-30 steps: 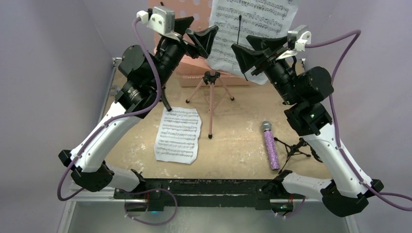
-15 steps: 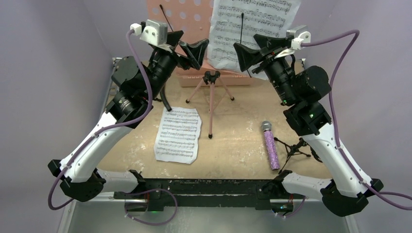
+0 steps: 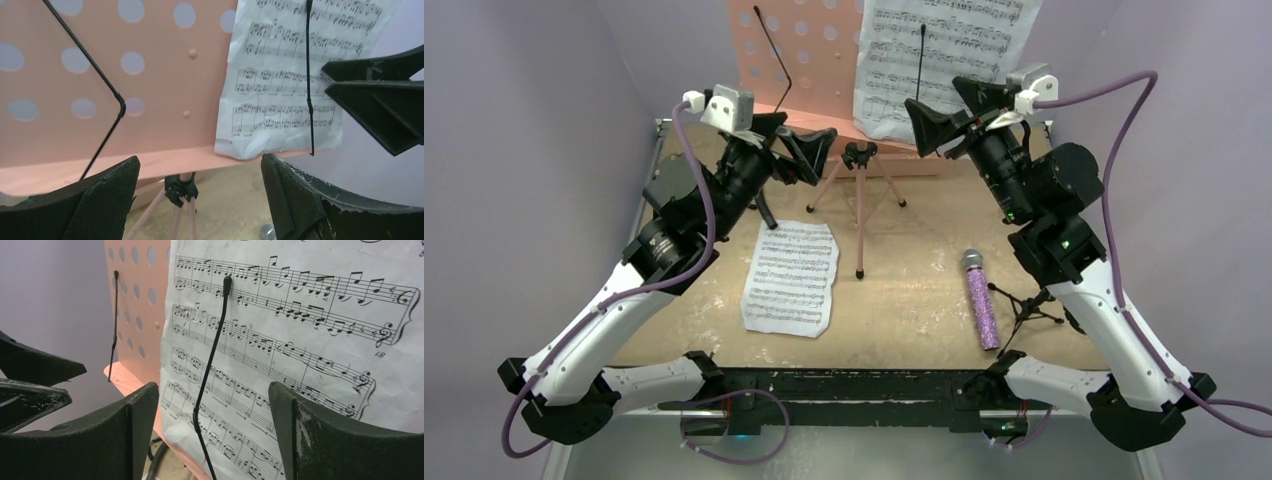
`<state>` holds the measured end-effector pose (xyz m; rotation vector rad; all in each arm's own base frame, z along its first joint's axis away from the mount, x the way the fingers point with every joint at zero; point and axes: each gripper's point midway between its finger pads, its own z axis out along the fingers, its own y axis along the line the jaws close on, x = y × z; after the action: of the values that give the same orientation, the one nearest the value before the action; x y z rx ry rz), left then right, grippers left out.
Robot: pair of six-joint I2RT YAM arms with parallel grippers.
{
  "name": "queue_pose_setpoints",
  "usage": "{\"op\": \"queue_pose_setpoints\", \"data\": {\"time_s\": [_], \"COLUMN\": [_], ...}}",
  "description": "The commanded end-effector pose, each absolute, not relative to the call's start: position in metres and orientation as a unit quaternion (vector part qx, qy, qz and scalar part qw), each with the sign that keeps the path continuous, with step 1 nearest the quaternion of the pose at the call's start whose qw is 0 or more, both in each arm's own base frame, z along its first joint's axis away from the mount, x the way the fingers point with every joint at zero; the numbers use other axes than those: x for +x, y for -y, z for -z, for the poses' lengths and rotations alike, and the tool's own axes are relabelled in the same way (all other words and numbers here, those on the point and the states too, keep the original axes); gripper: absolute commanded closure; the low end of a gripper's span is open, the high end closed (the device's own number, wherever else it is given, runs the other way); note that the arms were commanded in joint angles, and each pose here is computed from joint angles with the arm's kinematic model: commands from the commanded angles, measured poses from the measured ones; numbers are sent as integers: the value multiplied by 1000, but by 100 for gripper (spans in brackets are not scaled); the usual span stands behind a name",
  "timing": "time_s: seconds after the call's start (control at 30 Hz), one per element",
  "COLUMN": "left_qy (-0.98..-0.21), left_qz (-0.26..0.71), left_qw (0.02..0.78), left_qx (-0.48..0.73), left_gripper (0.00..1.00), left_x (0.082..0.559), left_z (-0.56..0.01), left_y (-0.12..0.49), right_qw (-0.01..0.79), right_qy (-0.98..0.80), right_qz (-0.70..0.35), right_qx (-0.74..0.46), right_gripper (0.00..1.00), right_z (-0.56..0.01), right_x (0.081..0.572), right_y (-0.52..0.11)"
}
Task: Set up the instrument practice props
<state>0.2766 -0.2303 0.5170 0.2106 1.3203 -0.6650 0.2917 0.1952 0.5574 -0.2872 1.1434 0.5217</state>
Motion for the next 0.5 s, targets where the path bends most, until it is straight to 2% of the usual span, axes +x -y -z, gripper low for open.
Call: {"op": "queue_pose_setpoints", "data": {"time_s": [0.0, 0.27, 0.47], "left_qy": [-595, -608, -630], "left_qz": [325, 329, 312], "left_qw": [728, 710, 686], "left_qx": [104, 137, 188], "left_gripper": [10, 9, 8], "left_x": [262, 250, 244], "left_z": [-507, -463, -410], "left_y": [227, 229, 234], "right_qw": [834, 842, 817], "right_qy": [-471, -396, -330], "right_qz": [-234, -221, -215], "right_qx": [-167, -291, -422], "right_gripper": [15, 8, 6], "right_z": [-580, -559, -516], "right_x": [263, 211, 167], "right_y": [-184, -189, -203]}}
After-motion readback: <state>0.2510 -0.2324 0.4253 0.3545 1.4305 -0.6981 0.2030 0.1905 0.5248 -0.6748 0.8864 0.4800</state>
